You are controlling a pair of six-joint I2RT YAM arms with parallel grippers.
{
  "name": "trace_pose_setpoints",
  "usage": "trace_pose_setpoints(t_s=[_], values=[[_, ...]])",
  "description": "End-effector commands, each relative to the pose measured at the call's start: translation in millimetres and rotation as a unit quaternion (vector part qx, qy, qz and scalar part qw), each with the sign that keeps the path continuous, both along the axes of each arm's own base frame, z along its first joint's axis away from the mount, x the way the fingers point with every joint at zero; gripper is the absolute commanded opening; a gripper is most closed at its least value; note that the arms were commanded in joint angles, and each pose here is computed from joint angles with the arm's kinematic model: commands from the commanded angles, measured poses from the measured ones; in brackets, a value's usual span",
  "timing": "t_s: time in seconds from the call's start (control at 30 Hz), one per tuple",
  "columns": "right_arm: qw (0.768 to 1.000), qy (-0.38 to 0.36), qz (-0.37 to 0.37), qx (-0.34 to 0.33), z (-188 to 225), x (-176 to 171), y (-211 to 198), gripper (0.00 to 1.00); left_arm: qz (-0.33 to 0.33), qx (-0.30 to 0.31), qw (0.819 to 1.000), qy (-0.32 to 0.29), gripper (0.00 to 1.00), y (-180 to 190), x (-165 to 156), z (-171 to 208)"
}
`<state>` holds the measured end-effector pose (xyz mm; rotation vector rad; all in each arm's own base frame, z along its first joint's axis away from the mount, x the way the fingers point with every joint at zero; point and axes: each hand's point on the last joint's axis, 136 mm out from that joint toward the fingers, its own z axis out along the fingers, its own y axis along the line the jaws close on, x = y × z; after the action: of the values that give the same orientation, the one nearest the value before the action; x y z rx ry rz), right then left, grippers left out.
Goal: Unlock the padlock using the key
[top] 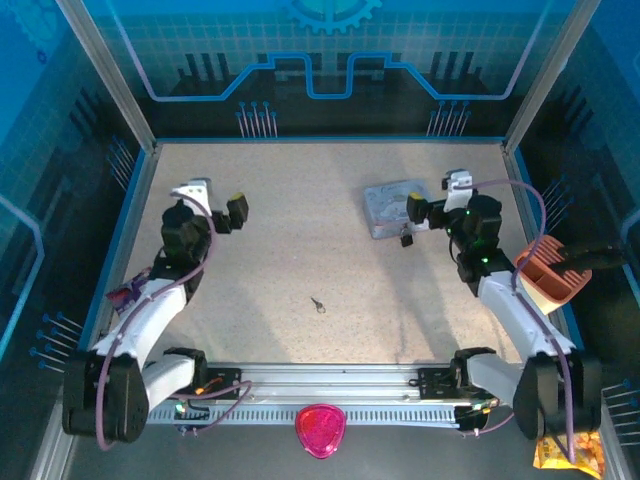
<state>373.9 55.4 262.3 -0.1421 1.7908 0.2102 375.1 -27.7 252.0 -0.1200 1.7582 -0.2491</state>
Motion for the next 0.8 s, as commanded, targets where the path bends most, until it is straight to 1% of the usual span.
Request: trace_pose_setpoints(t_s=[0.0, 0.03, 0.07, 0.1, 0.13, 0.17, 0.2, 0.23, 0.27, 0.33, 0.37, 0.47, 0.57, 0.6, 0.7, 0.77], values=[[0.991, 0.084, -0.035, 0.095, 14.0, -28.2, -4.5, 1.00, 0.023, -0.107, 0.992, 0.060, 0.99, -0.6, -20.0, 23.8], [0.986, 0.102, -0.054, 0.122, 18.7, -37.2, -10.5, 1.00, 0.052, -0.127, 0.987, 0.079, 0.99, 7.2, -29.0, 31.7], [0.976, 0.128, -0.088, 0.152, 11.0, -46.6, -20.5, 1.00, 0.078, -0.138, 0.982, 0.098, 0.99, 14.2, -40.5, 37.7], [0.964, 0.137, -0.122, 0.191, 17.9, -55.1, -32.8, 1.00, 0.078, -0.137, 0.982, 0.103, 0.99, 14.6, -47.9, 43.2], [0.955, 0.151, -0.125, 0.224, 15.9, -62.5, -36.3, 1.00, 0.056, -0.130, 0.985, 0.094, 0.99, 9.0, -54.0, 50.9], [0.951, 0.156, -0.103, 0.247, 17.3, -67.5, -34.3, 1.00, 0.045, -0.133, 0.986, 0.084, 0.99, 5.9, -59.8, 56.0], [0.949, 0.161, -0.082, 0.257, 19.0, -71.5, -30.4, 1.00, 0.060, -0.154, 0.983, 0.085, 0.99, 9.5, -66.5, 54.5], [0.950, 0.168, -0.061, 0.256, 21.5, -76.4, -24.9, 0.99, 0.094, -0.186, 0.974, 0.092, 0.99, 18.7, -75.6, 47.6], [0.951, 0.181, -0.051, 0.244, 21.0, -81.6, -20.8, 0.99, 0.101, -0.214, 0.968, 0.088, 0.99, 21.5, -82.1, 45.4], [0.951, 0.213, -0.053, 0.218, 15.7, -90.3, -16.3, 1.00, 0.051, -0.231, 0.970, 0.062, 0.99, 10.3, -85.5, 51.9], [0.952, 0.220, -0.058, 0.203, 14.9, -92.5, -15.6, 1.00, 0.037, -0.232, 0.970, 0.056, 0.99, 6.6, -86.6, 54.0], [0.957, 0.228, -0.063, 0.169, 10.7, -95.2, -8.7, 1.00, -0.002, -0.239, 0.969, 0.069, 0.99, -7.5, -80.5, 50.4], [0.958, 0.235, -0.064, 0.153, 7.1, -92.2, -0.4, 1.00, -0.056, -0.247, 0.962, 0.103, 0.99, -29.7, -70.1, 43.6], [0.957, 0.240, -0.064, 0.150, 4.6, -90.5, 2.4, 1.00, -0.066, -0.240, 0.962, 0.111, 0.99, -37.9, -69.0, 40.4], [0.956, 0.251, -0.052, 0.140, -1.8, -82.9, 16.2, 1.00, -0.106, -0.186, 0.970, 0.113, 0.99, -76.9, -75.2, 35.2], [0.956, 0.259, -0.052, 0.128, -7.2, -75.9, 23.5, 1.00, -0.144, -0.161, 0.969, 0.120, 0.99, -108.4, -81.4, 27.0]])
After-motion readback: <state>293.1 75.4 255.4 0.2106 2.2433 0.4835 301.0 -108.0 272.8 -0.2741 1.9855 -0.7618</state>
